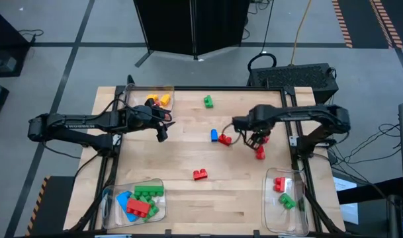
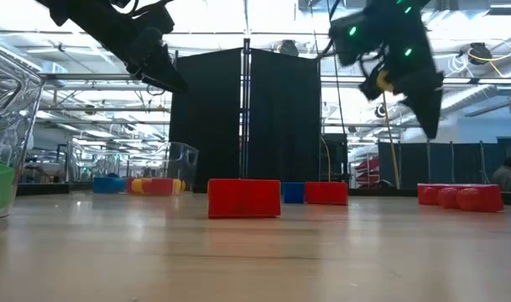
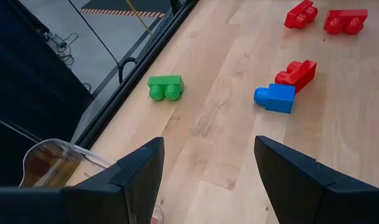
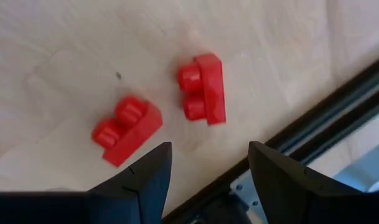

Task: Sort blocks by size
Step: Put the two-stud red game piece into the bottom right transparent bin

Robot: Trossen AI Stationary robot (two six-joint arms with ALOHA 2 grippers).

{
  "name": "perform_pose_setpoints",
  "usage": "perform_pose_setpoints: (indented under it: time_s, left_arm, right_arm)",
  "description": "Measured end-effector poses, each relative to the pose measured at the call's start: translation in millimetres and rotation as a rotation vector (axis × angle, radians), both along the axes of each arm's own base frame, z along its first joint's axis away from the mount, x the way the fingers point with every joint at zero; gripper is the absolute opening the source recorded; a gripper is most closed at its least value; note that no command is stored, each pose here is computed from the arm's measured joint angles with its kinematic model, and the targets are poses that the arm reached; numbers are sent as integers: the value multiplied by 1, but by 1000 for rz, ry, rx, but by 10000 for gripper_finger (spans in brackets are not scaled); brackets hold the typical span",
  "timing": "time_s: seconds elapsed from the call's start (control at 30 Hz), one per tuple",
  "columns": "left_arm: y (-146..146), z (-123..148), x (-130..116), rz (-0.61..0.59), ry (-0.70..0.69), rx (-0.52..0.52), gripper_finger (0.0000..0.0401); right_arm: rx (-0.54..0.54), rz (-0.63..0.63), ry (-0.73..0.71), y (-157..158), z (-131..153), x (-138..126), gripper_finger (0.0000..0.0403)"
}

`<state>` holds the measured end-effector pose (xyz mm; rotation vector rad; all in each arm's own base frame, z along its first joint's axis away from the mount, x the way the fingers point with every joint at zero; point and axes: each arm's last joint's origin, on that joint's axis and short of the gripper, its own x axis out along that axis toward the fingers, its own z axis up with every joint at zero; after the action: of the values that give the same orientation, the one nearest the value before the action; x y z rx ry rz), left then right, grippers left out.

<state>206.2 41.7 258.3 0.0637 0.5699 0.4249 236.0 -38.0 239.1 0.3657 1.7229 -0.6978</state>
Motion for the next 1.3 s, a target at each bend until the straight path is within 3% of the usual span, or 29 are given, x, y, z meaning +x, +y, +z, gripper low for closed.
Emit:
perform_pose_setpoints:
  time_s: [0.47,0.67,0.87,1.3]
  left_arm:
    - [0,0,0,-1,4,1,251]
    - [0,0,0,-1,6,1,251]
    - [0,-1,-1,-1,17,-1,251]
    - [0,-2,-1,-1,30,-3,251]
  right_arm:
    - [148,32,159,-54,-61,21,201]
    - [177,43,190,-60,-72,23,201]
    - [204,20,134,-61,-74,26,203]
    - [193,-21,172,-58,-81,19,286]
